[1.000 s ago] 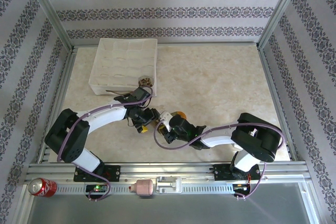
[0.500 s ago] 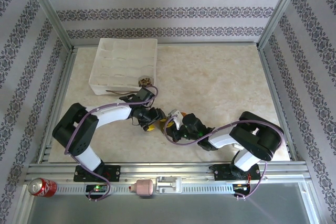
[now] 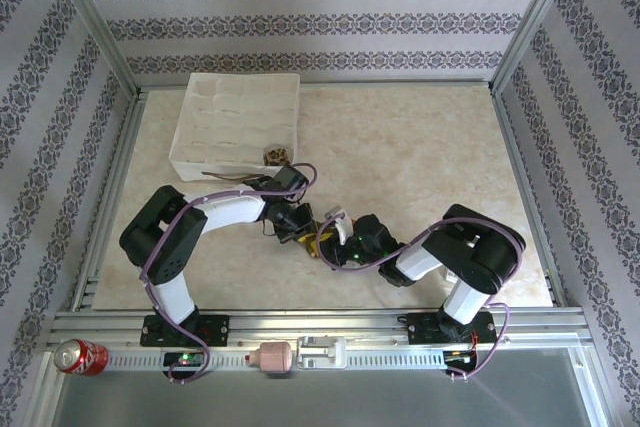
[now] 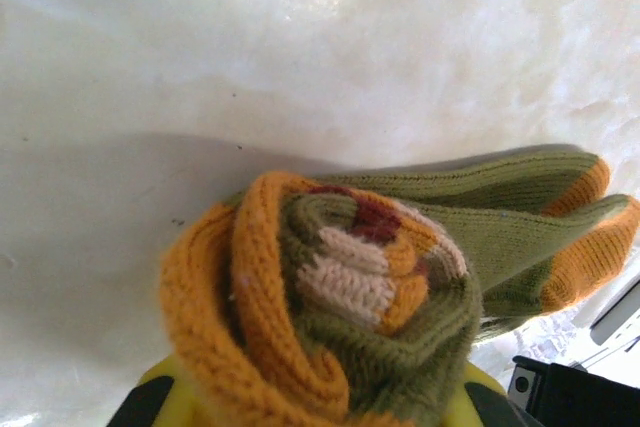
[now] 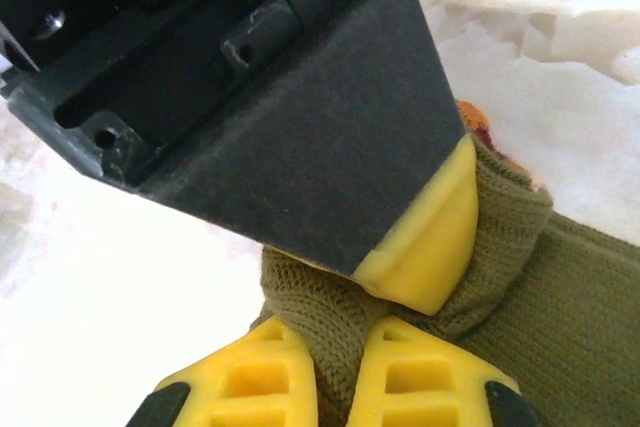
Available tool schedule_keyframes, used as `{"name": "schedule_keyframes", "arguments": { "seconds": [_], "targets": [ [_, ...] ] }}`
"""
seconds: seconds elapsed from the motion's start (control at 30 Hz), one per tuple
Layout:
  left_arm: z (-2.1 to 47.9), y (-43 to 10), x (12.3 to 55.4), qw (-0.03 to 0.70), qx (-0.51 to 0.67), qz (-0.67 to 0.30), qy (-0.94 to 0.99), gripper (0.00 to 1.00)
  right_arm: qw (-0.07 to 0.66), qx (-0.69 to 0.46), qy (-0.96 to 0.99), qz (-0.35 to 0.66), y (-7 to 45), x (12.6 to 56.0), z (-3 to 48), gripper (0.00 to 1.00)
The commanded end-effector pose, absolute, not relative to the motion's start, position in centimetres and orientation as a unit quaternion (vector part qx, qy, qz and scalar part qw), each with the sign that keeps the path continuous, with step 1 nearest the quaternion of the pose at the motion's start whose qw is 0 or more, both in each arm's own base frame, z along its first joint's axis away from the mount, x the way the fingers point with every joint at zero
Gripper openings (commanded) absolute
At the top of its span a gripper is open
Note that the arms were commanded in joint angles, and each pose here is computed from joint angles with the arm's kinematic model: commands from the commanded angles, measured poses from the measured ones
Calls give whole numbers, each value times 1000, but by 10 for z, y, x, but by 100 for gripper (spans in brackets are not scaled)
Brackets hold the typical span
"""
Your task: Roll the socks
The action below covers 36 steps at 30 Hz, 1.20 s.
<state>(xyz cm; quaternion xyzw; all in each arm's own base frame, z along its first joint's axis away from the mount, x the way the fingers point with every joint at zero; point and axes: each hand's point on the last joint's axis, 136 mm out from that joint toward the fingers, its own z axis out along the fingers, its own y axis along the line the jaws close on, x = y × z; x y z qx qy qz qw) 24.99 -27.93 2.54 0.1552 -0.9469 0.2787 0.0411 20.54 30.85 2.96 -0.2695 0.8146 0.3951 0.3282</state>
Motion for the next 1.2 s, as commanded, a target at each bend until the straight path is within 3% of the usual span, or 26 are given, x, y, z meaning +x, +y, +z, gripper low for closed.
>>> {"name": "schedule_keyframes", "arguments": {
  "seconds": [0.0, 0.1, 0.27, 0.37, 0.43, 0.57, 0.8, 1.17],
  "targets": [
    [-15, -260, 208, 96, 157, 240, -953, 0, 188, -316, 892, 264, 272, 180, -51, 0],
    [-11, -213, 200, 75, 212, 208, -952, 0, 169, -395, 863, 267, 302, 189, -42, 3],
    [3, -170, 178, 32, 292, 183, -938, 0, 231, -523, 783, 245, 351, 199, 6, 38],
    [6, -162, 164, 32, 315, 147, -937, 0, 312, -509, 769, 229, 350, 203, 41, 54],
    [5, -155, 155, 40, 334, 103, -936, 0, 341, -487, 770, 230, 342, 192, 50, 60],
    [10, -153, 150, 62, 336, 24, -940, 0, 381, -461, 774, 208, 333, 162, 52, 67],
    [8, -176, 161, 103, 300, -38, -948, 0, 442, -375, 786, 216, 339, 165, 74, 70],
    [-6, -200, 177, 132, 282, -44, -949, 0, 409, -318, 808, 282, 369, 160, 61, 66]
  ]
}}
